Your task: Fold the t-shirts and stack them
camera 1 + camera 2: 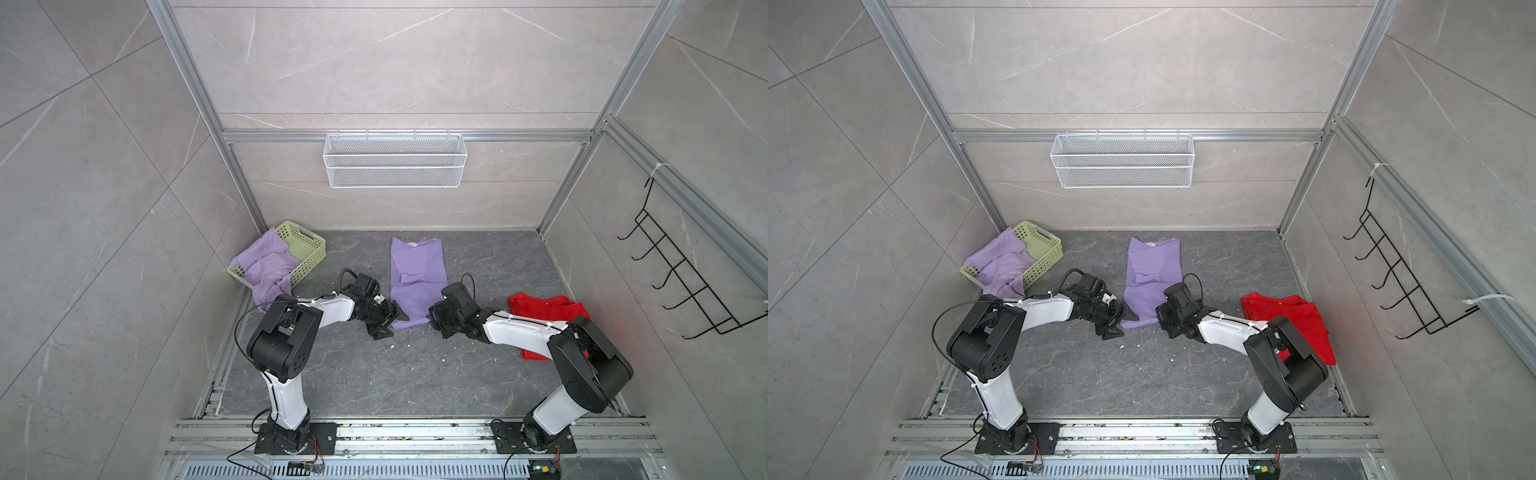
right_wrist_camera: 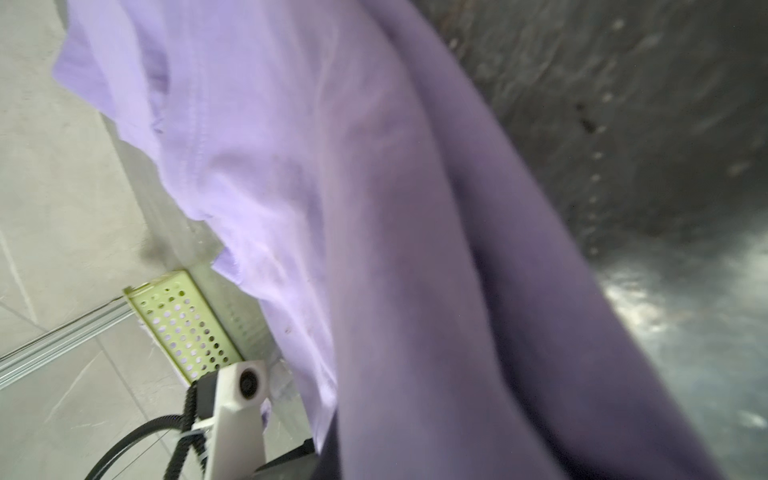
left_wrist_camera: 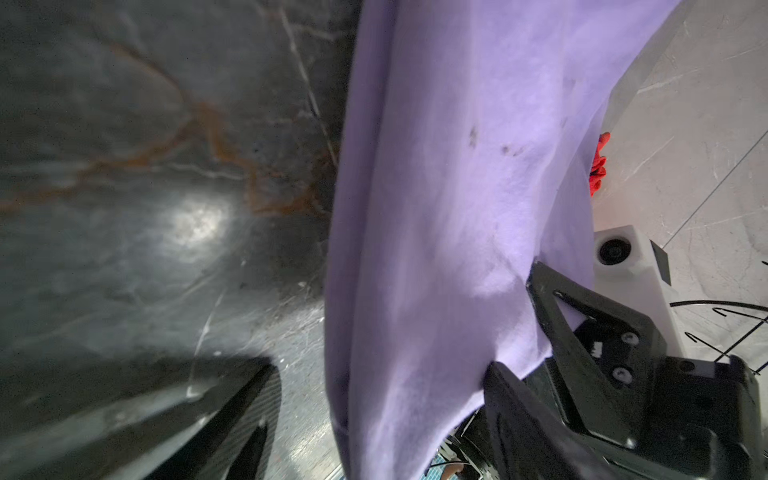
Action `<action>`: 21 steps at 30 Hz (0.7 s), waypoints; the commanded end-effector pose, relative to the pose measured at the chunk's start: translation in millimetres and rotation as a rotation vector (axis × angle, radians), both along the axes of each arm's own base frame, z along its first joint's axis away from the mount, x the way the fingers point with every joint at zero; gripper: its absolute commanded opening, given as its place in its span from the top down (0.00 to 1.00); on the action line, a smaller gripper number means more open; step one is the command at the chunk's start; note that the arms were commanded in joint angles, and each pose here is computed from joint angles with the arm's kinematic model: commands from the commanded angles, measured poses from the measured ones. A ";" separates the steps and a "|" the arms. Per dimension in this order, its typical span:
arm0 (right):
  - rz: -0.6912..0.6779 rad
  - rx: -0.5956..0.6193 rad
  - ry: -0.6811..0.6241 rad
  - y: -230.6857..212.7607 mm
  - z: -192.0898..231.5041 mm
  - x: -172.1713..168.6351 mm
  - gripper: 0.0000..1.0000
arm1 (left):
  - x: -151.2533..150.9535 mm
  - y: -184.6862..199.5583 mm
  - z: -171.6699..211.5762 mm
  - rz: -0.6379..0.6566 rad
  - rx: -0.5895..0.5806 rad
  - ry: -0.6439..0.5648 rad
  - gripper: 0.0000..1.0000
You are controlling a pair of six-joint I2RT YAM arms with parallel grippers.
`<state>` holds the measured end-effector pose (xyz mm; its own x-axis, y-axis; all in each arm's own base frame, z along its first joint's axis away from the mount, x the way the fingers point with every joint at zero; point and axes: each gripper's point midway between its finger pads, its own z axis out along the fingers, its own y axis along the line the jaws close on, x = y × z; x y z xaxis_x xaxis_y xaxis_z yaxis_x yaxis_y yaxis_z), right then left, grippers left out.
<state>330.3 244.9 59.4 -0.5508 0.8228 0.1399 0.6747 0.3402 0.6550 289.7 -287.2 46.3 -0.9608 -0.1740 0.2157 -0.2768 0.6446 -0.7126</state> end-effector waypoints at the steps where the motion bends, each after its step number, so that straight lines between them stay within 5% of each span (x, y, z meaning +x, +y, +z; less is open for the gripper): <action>1: -0.007 0.019 0.001 4.2 12.1 0.0 0.92 | 0.8 -4.4 3.8 -0.007 -0.036 0.007 0.20; 8: 0.002 0.032 0.003 7.6 17.9 -4.7 0.92 | 14.1 -11.9 5.5 0.044 -0.086 -0.012 0.26; 16: -0.001 0.007 0.019 0.0 5.8 -25.7 0.90 | 26.4 -19.2 25.8 0.094 -0.161 -0.053 0.66; 21: 0.027 -0.063 -0.010 -14.8 -4.0 -35.2 0.63 | 19.0 -15.6 33.3 0.098 -0.169 -0.048 0.81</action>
<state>301.1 239.9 57.3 -0.5644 0.8143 0.1358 0.6764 0.3618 0.6415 308.3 -300.8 55.8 -0.9456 -0.2406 0.2190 -0.3172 0.5316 -0.7854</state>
